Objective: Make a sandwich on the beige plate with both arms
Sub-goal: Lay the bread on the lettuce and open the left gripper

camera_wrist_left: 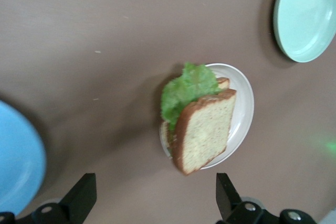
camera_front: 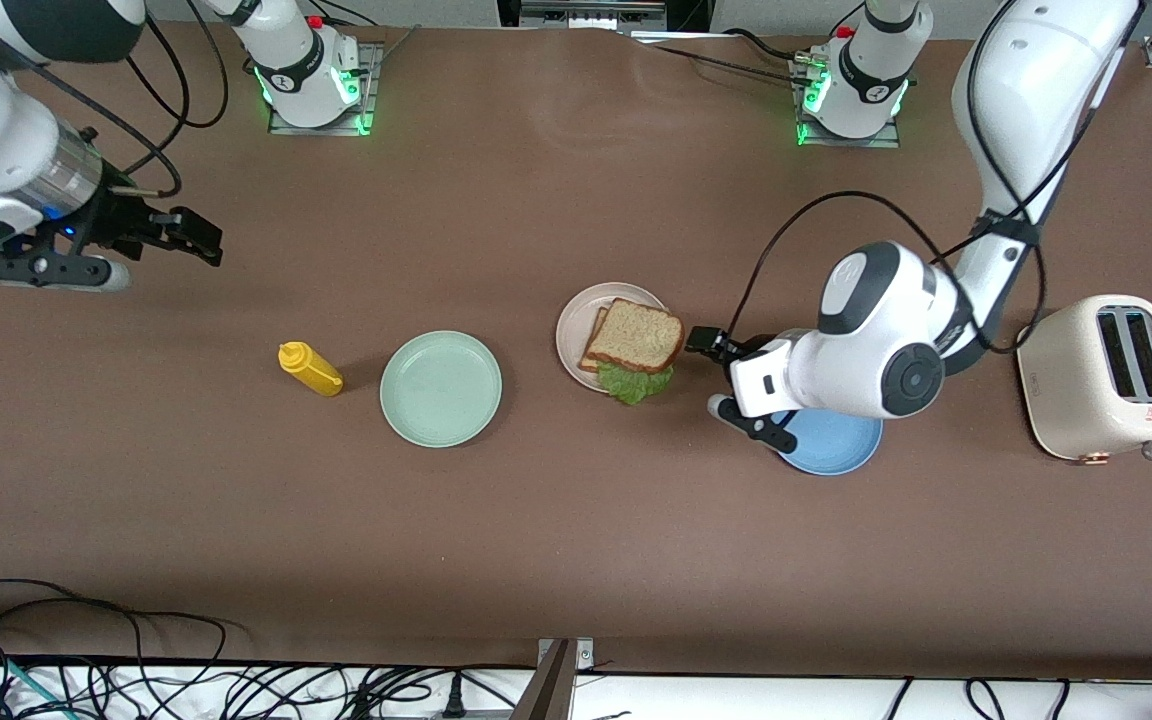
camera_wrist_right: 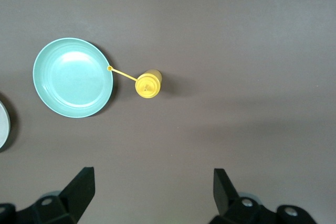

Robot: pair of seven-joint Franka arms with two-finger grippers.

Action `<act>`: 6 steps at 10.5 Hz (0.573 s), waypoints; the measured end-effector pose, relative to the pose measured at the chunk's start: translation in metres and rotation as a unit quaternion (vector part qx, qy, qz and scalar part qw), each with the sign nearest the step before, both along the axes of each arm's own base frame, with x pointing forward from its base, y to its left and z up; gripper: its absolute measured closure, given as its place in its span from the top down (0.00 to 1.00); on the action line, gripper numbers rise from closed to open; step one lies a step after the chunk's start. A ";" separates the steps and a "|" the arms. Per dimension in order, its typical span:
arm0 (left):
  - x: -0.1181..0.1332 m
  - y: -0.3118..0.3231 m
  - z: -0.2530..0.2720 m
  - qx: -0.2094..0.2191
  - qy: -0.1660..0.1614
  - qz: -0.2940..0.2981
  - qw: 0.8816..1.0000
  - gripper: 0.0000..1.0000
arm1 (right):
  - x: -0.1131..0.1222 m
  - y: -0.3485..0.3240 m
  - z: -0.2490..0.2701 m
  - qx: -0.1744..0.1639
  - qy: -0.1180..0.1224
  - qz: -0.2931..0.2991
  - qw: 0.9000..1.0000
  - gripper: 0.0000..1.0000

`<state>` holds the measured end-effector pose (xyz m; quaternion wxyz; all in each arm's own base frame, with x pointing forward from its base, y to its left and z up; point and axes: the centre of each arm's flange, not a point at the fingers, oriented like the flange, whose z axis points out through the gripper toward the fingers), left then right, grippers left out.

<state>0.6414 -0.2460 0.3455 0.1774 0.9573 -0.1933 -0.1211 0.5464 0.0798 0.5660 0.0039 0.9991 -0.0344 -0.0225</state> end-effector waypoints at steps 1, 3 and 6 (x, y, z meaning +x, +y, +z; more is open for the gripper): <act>0.001 0.015 0.025 0.028 -0.015 0.008 0.999 1.00 | -0.001 -0.001 0.003 -0.002 -0.003 0.000 1.000 1.00; 0.002 0.047 0.079 0.071 -0.053 0.036 0.995 1.00 | -0.002 -0.005 0.003 -0.005 -0.002 -0.002 1.000 1.00; -0.008 0.090 0.163 0.144 -0.133 0.067 0.978 1.00 | 0.000 -0.022 0.004 -0.006 0.000 -0.018 1.000 1.00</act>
